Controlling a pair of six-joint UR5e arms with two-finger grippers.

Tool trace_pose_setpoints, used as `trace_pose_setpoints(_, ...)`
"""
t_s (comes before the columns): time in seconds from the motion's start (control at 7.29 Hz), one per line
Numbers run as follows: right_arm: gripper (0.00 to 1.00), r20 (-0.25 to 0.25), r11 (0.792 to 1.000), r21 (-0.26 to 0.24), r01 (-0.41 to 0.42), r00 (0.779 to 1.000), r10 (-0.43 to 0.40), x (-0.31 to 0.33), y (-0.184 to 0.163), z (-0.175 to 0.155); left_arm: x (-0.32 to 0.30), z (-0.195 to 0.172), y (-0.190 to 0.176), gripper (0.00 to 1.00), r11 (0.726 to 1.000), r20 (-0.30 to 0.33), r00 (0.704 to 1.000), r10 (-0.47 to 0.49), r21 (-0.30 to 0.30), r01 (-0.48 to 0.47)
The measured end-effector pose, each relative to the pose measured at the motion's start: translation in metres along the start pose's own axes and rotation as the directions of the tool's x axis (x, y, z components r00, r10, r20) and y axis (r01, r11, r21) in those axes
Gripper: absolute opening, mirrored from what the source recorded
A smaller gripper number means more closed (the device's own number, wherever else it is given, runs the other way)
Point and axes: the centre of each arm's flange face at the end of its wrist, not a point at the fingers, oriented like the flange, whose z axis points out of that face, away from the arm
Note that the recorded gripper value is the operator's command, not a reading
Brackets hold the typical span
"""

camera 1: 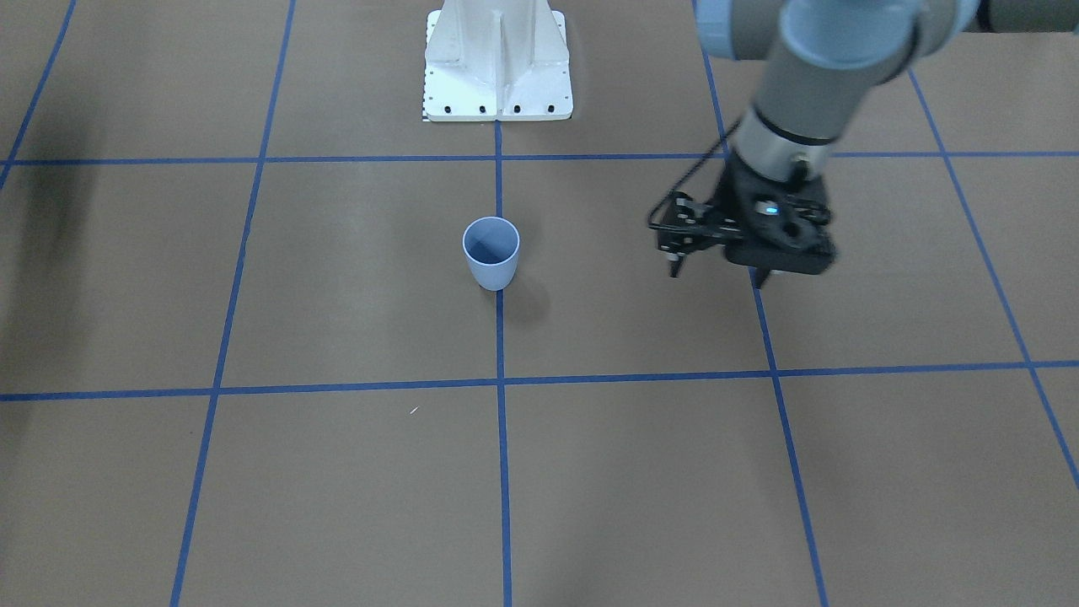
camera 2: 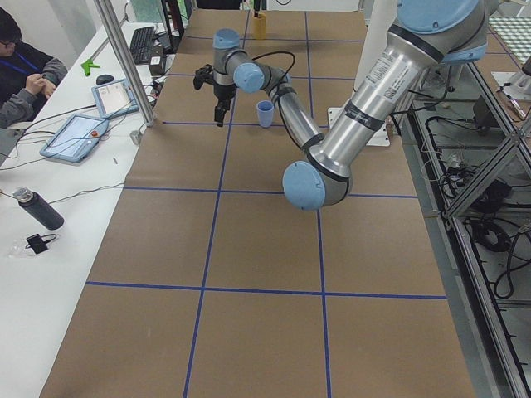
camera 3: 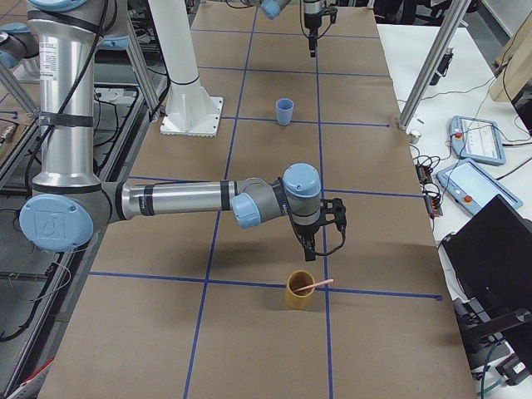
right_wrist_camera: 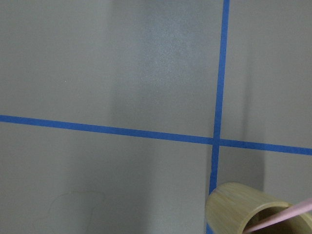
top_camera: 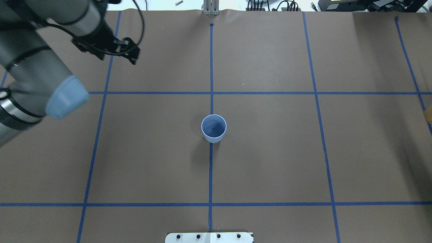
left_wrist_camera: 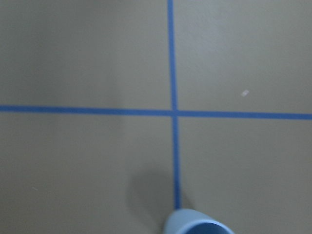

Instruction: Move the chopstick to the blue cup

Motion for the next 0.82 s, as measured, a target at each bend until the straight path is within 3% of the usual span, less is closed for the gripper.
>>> trace_pose_setpoints(0.27, 1.00, -0.024, 0.999, 0.020, -0.033, 0.999, 0.034, 0.017, 0.003, -0.009, -0.191, -0.014, -0.028, 0.99, 0.994, 0.055, 0.993, 0.102, -0.054, -0.099)
trace_pose_setpoints(0.55, 1.00, -0.079, 0.995, 0.049, -0.083, 0.993, 0.087, 0.044, 0.014, -0.020, -0.353, -0.025, -0.020, 0.99, 0.979, 0.071, 0.981, 0.179, -0.111, -0.170)
trace_pose_setpoints(0.82, 1.00, -0.122, 0.973, 0.122, -0.194, 0.970, 0.209, 0.066, 0.024, -0.025, -0.434, -0.027, 0.009, 0.99, 0.967, 0.066, 0.973, 0.222, -0.143, -0.211)
